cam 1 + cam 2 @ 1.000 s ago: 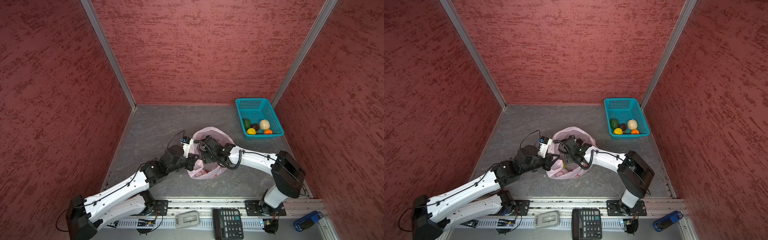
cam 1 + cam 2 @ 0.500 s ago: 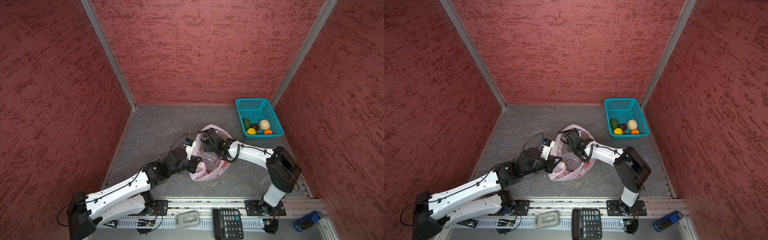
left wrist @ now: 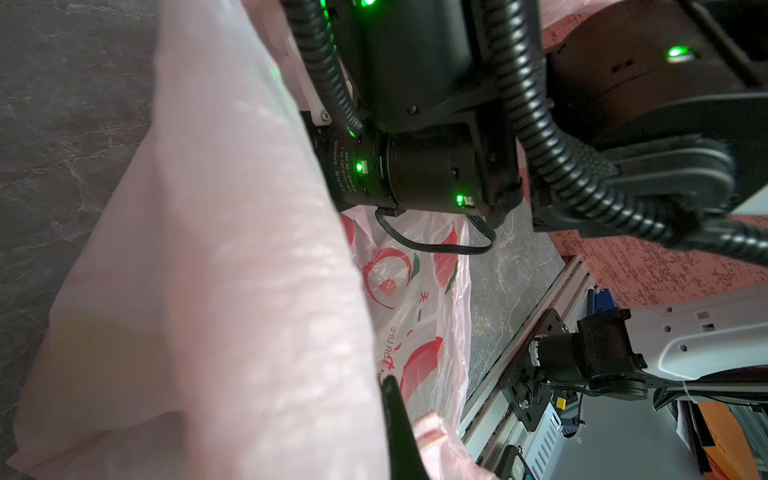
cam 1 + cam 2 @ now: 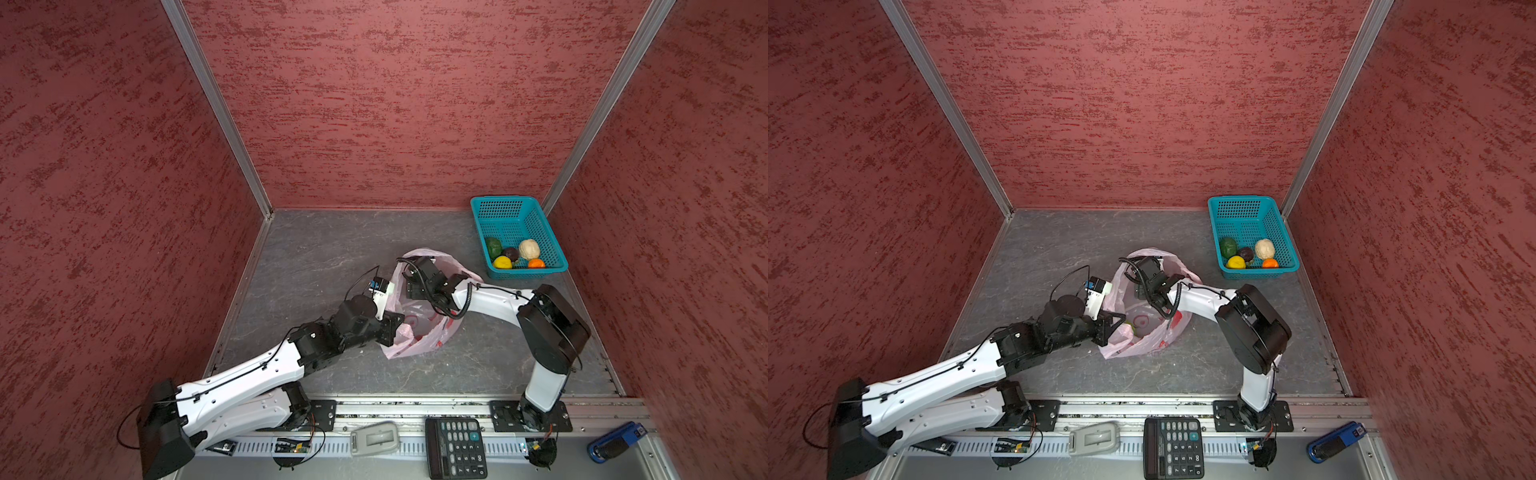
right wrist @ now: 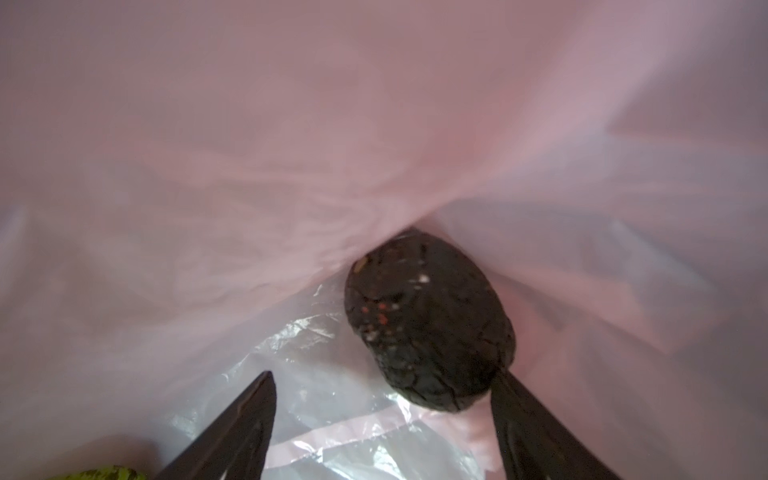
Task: Untie the knot of the plastic bag and take out the fruit
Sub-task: 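Lower the right gripper into the bag and grasp the black fruit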
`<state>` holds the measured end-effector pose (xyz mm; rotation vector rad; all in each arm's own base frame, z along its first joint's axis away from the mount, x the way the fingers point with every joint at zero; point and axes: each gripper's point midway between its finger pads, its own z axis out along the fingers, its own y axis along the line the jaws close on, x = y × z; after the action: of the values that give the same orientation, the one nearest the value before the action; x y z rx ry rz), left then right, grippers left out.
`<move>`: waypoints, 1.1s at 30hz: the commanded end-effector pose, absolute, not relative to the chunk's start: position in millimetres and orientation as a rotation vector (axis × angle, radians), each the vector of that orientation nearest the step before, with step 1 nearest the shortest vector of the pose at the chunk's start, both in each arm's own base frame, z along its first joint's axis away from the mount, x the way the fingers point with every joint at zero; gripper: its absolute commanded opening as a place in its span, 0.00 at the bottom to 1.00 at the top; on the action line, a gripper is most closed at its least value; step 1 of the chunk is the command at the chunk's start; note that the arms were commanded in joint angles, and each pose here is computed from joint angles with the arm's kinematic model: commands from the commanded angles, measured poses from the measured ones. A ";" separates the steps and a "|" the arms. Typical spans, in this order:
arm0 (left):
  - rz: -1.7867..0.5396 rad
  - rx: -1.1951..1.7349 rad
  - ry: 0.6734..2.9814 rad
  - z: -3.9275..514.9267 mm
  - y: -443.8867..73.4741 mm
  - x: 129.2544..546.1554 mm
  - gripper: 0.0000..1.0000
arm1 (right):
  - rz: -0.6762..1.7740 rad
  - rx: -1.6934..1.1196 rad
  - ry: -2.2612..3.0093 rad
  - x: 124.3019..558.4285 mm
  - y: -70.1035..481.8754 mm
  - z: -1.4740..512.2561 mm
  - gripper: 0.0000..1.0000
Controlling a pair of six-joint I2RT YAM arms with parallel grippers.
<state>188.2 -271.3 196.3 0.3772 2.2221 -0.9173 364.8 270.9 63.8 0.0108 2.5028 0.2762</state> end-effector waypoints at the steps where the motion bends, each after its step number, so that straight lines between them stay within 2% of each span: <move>1: -0.922 0.377 2.211 194.8 -271.9 188.1 0.00 | 0.395 -0.010 2.508 367.2 288.4 65.2 0.82; 7: -0.911 0.365 2.216 192.1 -268.1 187.6 0.00 | 0.509 -0.097 2.475 365.3 305.6 74.2 0.82; 13: -0.912 0.363 2.219 191.3 -268.4 187.6 0.00 | 0.342 -0.041 2.515 376.0 291.6 58.2 0.82; 21: -0.911 0.366 2.222 192.7 -267.9 186.5 0.00 | 0.211 0.060 2.497 389.0 276.9 50.8 0.74; 24: -0.907 0.361 2.227 191.8 -266.1 186.1 0.00 | 0.194 0.066 2.487 391.7 275.8 49.1 0.68; 28: -0.899 0.358 2.230 191.8 -264.2 186.0 0.00 | 0.213 0.062 2.481 391.9 277.9 50.4 0.53; 33: -0.892 0.353 2.229 191.8 -263.6 186.9 0.00 | 0.272 0.032 2.474 385.9 282.0 59.0 0.45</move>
<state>187.1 -266.4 191.8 0.3632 2.2307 -0.9049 385.0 281.2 48.1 0.0258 2.5042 0.2433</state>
